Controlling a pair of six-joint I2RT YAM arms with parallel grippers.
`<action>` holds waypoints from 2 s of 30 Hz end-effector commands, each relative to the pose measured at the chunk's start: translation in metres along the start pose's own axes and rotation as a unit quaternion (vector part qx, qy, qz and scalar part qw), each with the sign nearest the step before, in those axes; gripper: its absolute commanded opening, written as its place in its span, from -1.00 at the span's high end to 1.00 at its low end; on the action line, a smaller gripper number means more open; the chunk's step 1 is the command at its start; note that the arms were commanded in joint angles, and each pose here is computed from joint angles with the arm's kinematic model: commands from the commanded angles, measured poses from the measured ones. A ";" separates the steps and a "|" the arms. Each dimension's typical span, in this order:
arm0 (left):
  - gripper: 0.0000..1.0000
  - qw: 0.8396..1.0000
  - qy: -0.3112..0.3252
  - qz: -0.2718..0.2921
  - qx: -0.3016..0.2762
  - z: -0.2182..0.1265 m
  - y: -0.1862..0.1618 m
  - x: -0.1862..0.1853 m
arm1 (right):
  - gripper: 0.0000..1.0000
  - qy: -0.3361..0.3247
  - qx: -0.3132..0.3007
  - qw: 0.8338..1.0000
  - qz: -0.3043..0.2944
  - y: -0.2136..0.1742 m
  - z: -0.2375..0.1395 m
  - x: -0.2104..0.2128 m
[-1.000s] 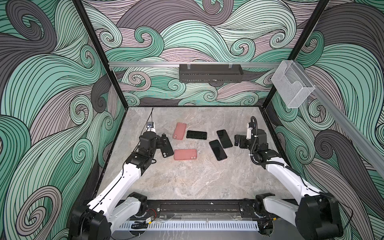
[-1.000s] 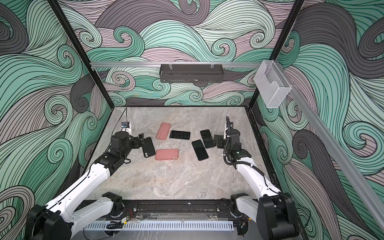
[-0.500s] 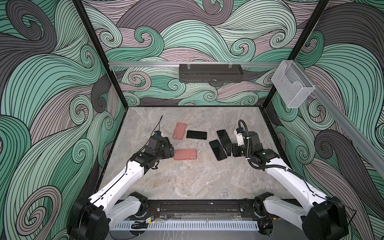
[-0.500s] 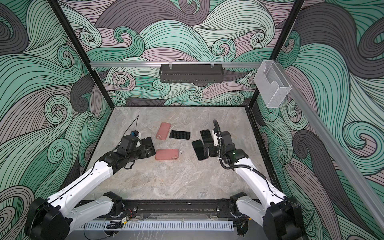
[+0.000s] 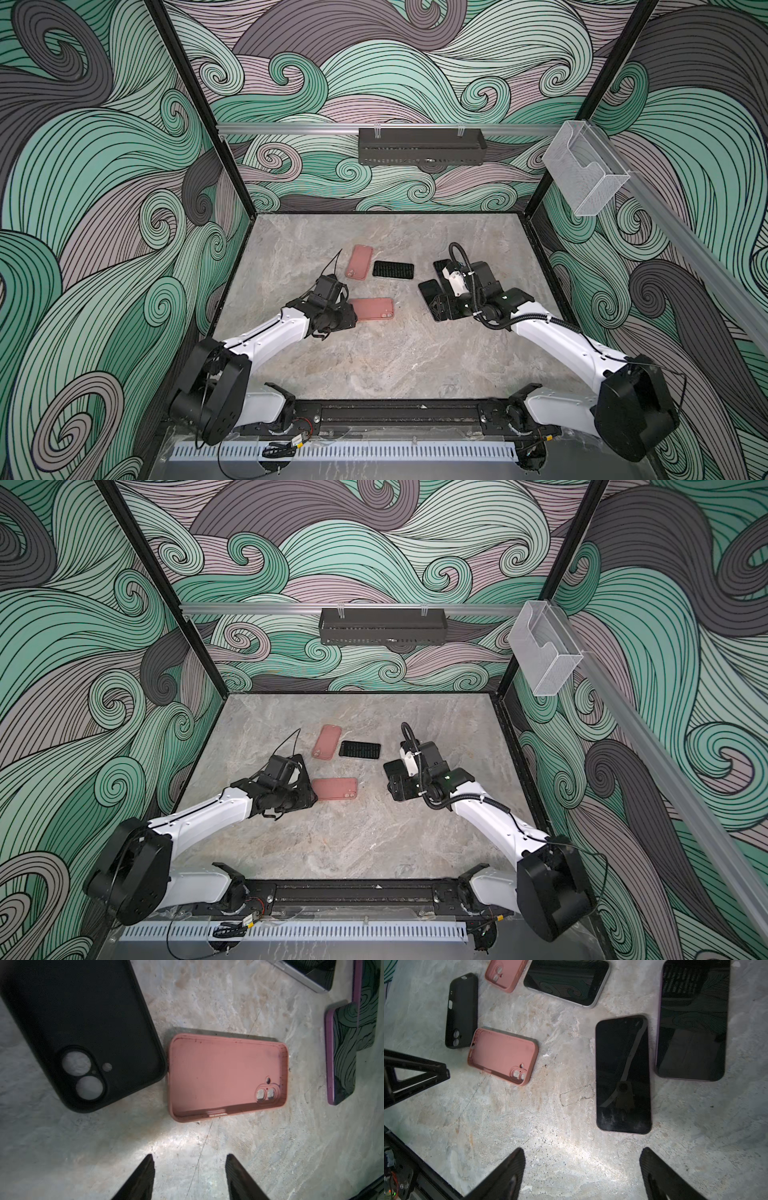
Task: Put the phone into the phone case
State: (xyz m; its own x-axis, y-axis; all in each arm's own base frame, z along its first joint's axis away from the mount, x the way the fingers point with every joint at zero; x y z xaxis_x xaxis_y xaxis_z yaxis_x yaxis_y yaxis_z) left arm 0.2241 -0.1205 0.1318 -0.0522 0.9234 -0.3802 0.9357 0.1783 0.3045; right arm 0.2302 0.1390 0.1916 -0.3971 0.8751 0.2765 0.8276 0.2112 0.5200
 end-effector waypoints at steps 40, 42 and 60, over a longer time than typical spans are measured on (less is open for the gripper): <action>0.37 0.991 0.129 0.026 0.021 0.032 0.028 -0.010 | -0.24 0.037 0.064 0.997 0.019 0.020 0.061 0.035; 0.41 0.991 0.128 0.027 0.025 0.035 0.028 -0.011 | -0.23 0.037 0.061 0.997 0.018 0.020 0.059 0.036; 0.87 0.989 0.129 0.048 0.050 0.045 0.014 -0.024 | -0.23 0.030 0.056 0.998 0.015 0.018 0.055 0.035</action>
State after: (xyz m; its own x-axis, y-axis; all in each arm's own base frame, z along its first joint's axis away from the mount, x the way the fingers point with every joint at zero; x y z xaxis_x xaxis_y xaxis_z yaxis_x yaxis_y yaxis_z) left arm 0.2623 -0.1506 0.1097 -0.0515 0.9892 -0.1372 0.9563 0.0884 0.2785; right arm 0.2531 0.1971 0.1588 -0.3937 0.8497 0.3507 0.8842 0.2456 0.3974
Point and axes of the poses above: each gripper's point midway between its finger pads, its own z axis out along the fingers, its own x axis along the line the jaws close on, y = z × x, the point moved 10 cm from there along -z, back along the fingers, and after that the axes turned 2 degrees about -z, right-handed, at the moved point
